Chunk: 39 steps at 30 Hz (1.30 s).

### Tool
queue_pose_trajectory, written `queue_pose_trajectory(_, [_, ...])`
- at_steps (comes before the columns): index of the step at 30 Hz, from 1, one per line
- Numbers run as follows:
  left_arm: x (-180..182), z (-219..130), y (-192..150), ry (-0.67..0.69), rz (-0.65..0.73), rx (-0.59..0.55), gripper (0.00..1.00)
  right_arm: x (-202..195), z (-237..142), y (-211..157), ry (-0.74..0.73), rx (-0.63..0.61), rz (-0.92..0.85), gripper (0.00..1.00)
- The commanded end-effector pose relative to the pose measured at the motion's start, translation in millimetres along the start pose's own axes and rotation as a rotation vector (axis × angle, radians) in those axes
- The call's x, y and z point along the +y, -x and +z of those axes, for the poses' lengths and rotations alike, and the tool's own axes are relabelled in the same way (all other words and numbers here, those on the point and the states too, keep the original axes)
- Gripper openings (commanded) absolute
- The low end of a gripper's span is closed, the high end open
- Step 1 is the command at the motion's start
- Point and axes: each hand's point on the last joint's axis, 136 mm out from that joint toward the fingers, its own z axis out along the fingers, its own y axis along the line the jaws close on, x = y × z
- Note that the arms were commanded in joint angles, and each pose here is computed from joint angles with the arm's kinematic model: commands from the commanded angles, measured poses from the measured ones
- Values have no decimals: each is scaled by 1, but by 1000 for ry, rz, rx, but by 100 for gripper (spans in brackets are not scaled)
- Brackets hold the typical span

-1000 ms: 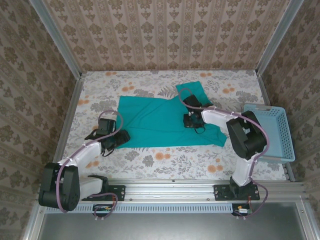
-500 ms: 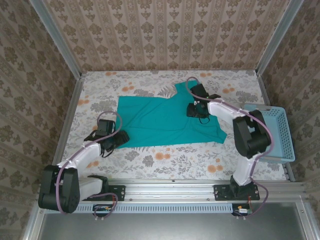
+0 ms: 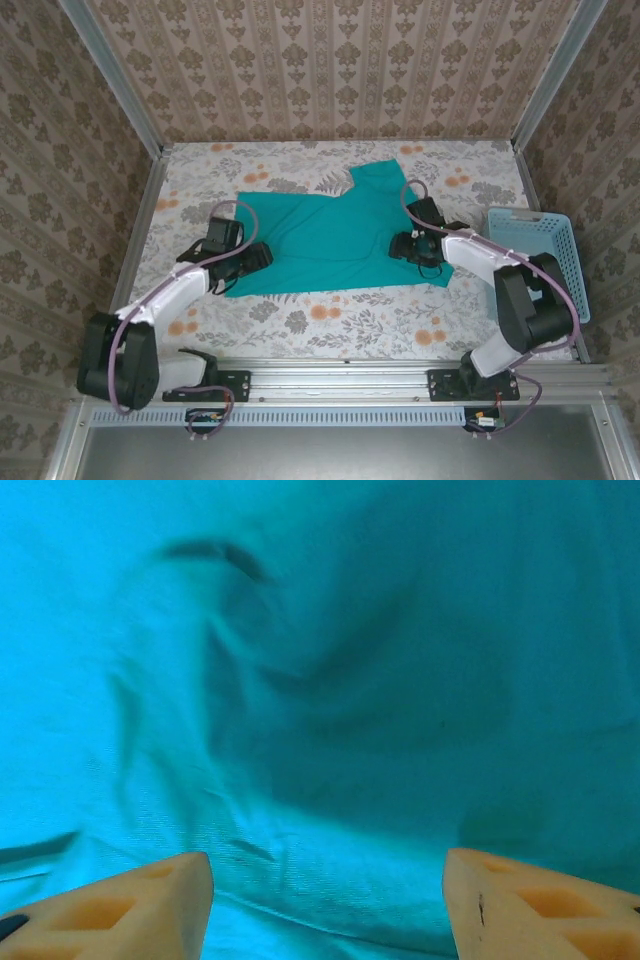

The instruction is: Fold the inside-out t-shirt

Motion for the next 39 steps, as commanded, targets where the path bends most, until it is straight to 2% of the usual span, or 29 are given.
queue_pose_trajectory(1, [4,15,3,-2,-24,37,80,-8,17,-3,15,16,139,65])
queue_pose_trajectory(4, [22,26,-4,16,-91,66,81,-17,20,-3,64,9,233,73])
queue_pose_trajectory(9, [43,28,-19,31,-150,81,82,-45,9,-3,-54,-28,287,77])
queue_pose_trajectory(14, [58,17,-30,61,-170,58,83,-68,-5,-8,-81,-78,354,79])
queue_pose_trajectory(18, [59,1,-22,53,-178,12,83,-78,-25,0,-123,-148,335,80])
queue_pose_trajectory(22, [32,-27,2,-16,-147,-45,83,-40,-63,22,17,-207,239,78])
queue_pose_trajectory(25, [3,-51,21,-43,-65,-120,86,-2,-94,34,36,-284,114,79])
queue_pose_trajectory(27, [-17,-58,30,-56,-12,-154,88,19,-99,38,74,-289,84,79])
queue_pose_trajectory(33, [-47,-23,37,-104,-10,-77,88,64,-65,39,88,-187,22,81])
queue_pose_trajectory(39, [-56,22,27,-77,3,11,88,83,-16,28,39,-81,13,81])
